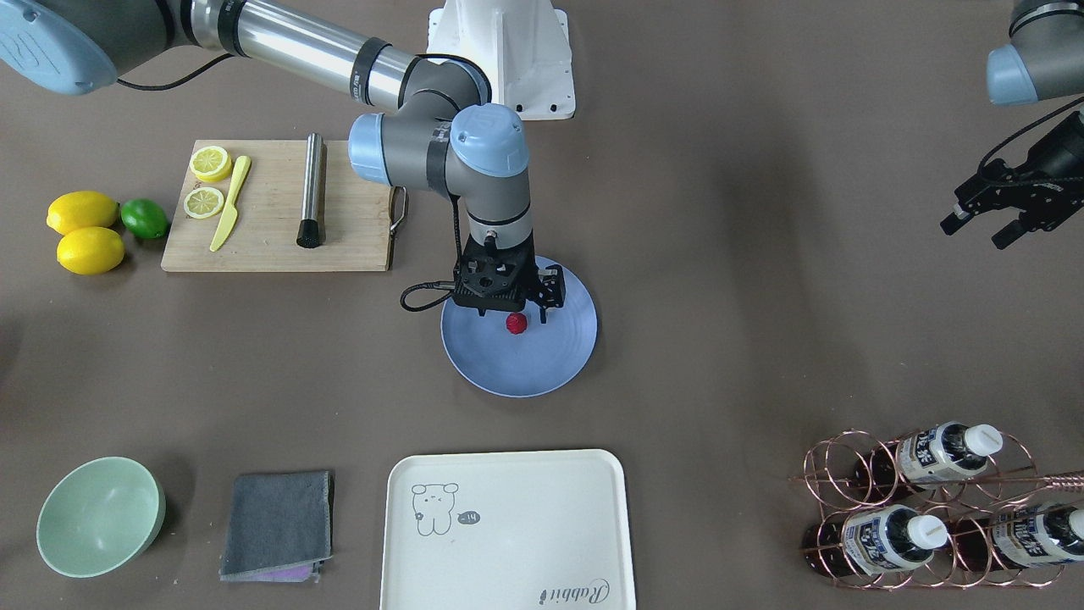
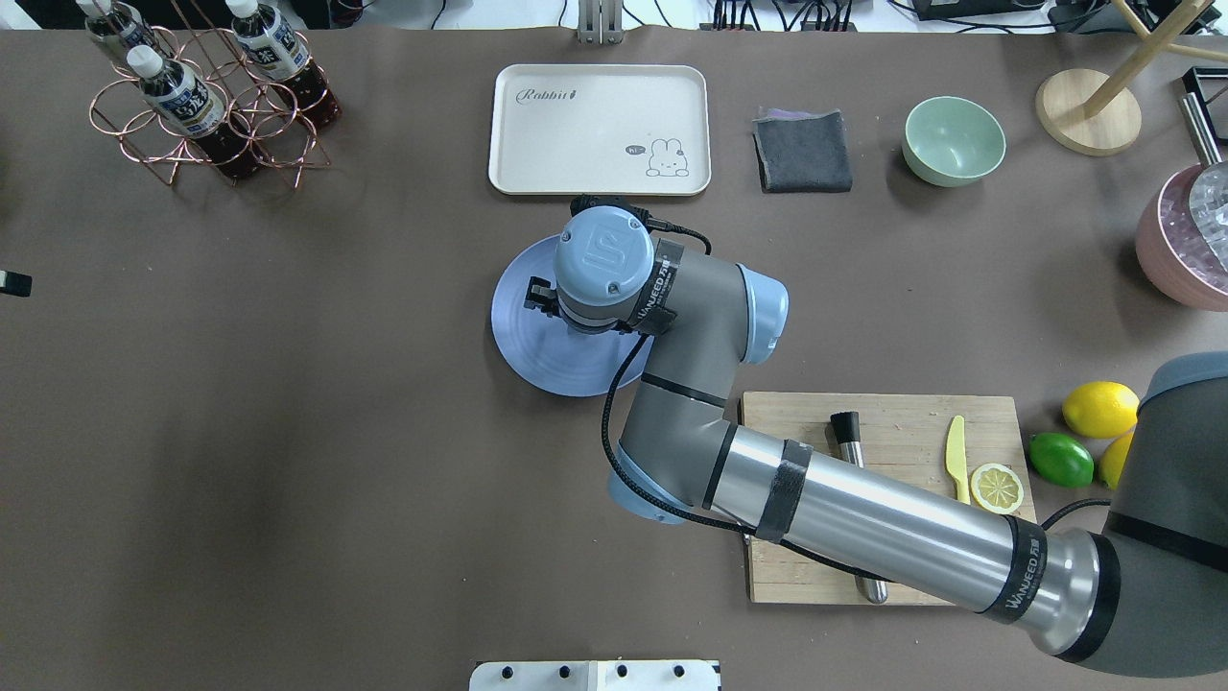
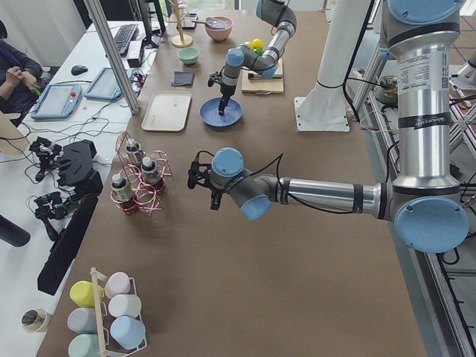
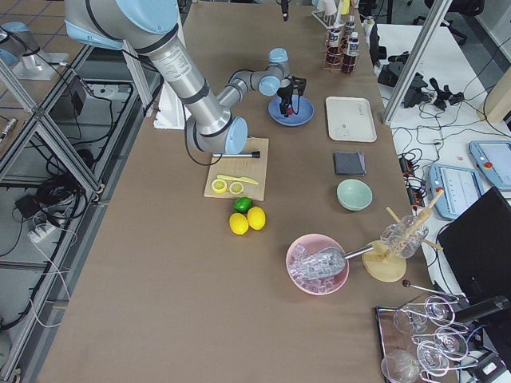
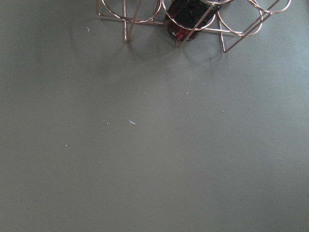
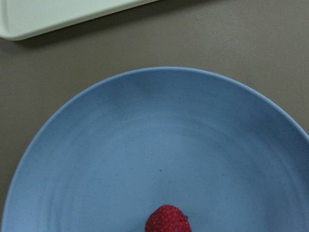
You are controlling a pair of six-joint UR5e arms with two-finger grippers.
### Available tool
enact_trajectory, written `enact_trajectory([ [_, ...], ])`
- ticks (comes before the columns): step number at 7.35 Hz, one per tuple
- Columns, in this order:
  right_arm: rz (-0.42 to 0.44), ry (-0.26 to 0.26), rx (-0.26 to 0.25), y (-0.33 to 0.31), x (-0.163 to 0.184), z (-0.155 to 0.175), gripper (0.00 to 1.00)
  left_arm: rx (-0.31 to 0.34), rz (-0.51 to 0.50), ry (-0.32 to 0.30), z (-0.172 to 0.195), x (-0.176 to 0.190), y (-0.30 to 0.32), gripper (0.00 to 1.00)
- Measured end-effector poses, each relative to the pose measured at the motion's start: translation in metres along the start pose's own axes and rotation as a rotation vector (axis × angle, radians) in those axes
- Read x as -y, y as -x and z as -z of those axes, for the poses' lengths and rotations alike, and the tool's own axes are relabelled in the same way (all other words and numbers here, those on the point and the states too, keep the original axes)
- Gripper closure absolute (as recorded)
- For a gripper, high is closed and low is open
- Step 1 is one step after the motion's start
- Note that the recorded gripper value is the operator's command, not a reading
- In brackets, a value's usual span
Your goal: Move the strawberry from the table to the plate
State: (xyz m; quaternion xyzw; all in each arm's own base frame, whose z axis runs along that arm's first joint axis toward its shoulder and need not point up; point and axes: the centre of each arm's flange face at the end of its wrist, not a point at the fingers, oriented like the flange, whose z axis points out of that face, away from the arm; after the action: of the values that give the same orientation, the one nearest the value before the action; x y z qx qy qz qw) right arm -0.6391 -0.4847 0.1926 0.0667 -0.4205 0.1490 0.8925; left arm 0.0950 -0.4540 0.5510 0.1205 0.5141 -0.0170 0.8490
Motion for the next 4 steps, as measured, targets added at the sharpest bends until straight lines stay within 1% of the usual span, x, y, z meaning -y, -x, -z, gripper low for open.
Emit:
enact_trajectory([
  [1, 0.001, 0.01, 0.005, -0.004, 0.018, 0.011, 0.0, 0.003, 0.001, 0.003, -0.001, 0.0, 0.002, 0.02],
  [2, 0.014, 0.025, -0.002, -0.014, 0.042, 0.025, 0.0, 0.012, -0.009, 0.007, 0.0, -0.001, 0.009, 0.02],
  [4, 0.069, 0.052, -0.038, -0.065, 0.1, 0.06, 0.0, 0.066, -0.051, 0.019, 0.025, 0.003, 0.044, 0.02],
])
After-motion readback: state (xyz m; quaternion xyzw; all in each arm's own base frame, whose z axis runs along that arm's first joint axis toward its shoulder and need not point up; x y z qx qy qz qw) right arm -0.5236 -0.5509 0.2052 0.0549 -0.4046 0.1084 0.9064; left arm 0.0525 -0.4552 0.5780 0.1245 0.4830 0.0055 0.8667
